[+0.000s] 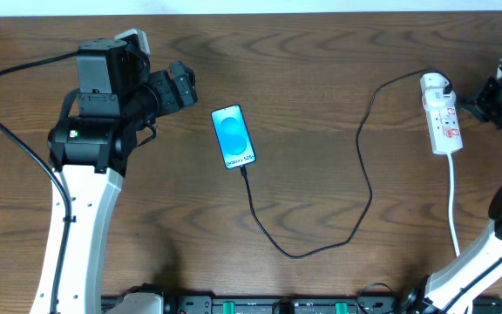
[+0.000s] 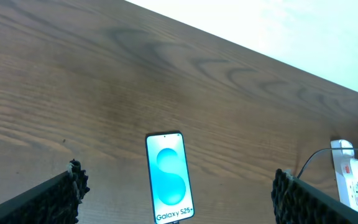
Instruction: Plug charger to phone and switch on socket
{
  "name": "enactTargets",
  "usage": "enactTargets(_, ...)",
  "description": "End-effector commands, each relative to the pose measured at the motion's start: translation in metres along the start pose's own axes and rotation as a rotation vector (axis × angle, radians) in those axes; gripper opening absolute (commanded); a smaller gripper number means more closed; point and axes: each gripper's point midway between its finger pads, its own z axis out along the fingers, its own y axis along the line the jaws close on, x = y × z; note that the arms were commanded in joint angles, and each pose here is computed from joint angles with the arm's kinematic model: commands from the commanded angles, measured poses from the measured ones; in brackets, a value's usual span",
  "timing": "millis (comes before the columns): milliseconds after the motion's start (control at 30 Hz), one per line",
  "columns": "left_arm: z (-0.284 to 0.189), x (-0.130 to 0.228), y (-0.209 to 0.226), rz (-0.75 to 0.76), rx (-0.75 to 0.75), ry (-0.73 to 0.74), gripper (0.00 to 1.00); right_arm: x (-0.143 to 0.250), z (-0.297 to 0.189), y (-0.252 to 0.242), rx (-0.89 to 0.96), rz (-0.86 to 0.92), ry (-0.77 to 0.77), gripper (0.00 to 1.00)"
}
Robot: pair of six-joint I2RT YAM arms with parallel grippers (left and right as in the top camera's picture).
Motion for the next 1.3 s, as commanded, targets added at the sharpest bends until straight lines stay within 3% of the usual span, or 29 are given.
enactTargets(0,-0.005,-0.005,0.001,0.01,-0.01,-0.021,0.97,-0.005,0.0,-0.014,-0.006,0.012,-0.007,0.01)
enactTargets(633,-0.005,-0.005,0.001,0.01,-0.009,-0.021,0.97,-0.02,0.038,-0.029,-0.015,-0.011,-0.04,0.01)
enactTargets(1267,-0.005,-0.005,0.001,0.01,-0.009,-0.021,0.97,-0.014,0.05,-0.011,-0.017,-0.031,-0.021,0.01)
